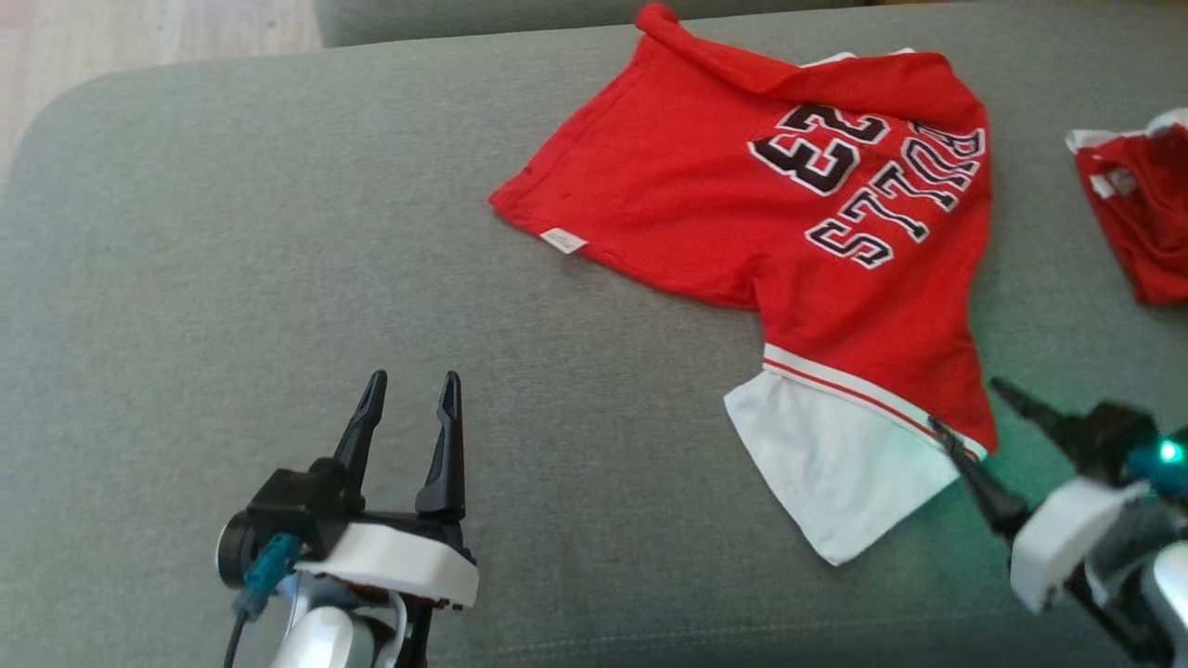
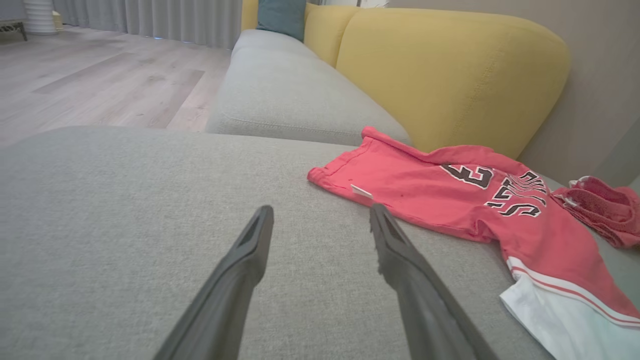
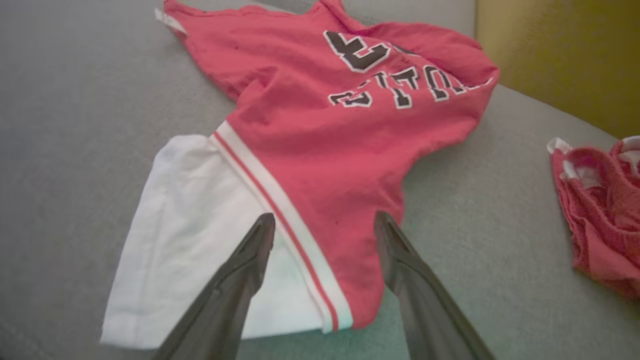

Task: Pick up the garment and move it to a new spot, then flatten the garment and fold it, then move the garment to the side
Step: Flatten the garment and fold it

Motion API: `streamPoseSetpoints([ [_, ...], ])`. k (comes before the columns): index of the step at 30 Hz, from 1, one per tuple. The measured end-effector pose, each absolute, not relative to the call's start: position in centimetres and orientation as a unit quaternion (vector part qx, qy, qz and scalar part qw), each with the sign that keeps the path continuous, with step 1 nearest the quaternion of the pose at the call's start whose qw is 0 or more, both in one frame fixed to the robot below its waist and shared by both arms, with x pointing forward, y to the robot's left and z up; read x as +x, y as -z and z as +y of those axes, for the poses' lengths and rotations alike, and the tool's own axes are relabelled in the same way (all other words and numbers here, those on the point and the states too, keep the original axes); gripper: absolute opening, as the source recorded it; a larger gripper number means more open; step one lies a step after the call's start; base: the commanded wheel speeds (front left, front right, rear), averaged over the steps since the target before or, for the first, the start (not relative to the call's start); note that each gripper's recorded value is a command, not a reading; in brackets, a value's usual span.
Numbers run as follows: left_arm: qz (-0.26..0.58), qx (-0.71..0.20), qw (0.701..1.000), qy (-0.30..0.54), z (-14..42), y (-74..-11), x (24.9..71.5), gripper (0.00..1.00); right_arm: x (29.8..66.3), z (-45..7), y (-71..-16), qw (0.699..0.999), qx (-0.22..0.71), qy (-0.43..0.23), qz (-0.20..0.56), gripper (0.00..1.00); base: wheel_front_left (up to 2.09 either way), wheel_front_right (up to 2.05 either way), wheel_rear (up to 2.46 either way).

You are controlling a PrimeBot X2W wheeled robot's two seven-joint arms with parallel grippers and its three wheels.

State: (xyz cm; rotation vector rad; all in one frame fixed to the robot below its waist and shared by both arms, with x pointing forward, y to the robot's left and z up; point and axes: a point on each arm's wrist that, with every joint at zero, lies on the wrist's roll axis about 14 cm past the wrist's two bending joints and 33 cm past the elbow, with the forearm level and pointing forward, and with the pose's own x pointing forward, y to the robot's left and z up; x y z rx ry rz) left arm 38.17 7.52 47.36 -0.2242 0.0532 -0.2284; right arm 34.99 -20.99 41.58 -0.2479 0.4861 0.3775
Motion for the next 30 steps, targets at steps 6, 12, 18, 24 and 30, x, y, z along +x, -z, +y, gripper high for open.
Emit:
streamPoseSetpoints([
  [6,0.023,-0.109,0.989,0.095,8.8,-47.5,37.8,1.00,38.0,-22.0,-41.0,0.949,-0.113,-0.144,0.257,1.00,0.00,0.00,0.00],
  [12,0.025,-0.107,0.991,0.072,10.2,-47.4,37.4,1.00,40.0,-22.1,-38.5,0.937,-0.098,-0.120,0.311,1.00,0.00,0.00,0.00],
  [18,0.031,-0.109,0.992,0.053,11.2,-47.0,37.0,1.00,41.5,-21.7,-36.6,0.922,-0.091,-0.112,0.358,0.77,0.00,0.00,0.00],
  [24,0.038,-0.107,0.993,0.037,12.1,-46.5,36.7,1.00,44.5,-21.6,-36.8,0.920,-0.105,-0.113,0.361,0.00,0.00,0.00,0.00],
  [30,0.044,-0.106,0.993,0.028,12.5,-46.1,36.7,1.00,48.3,-23.3,-38.8,0.932,-0.136,-0.092,0.324,0.00,0.00,0.00,0.00],
])
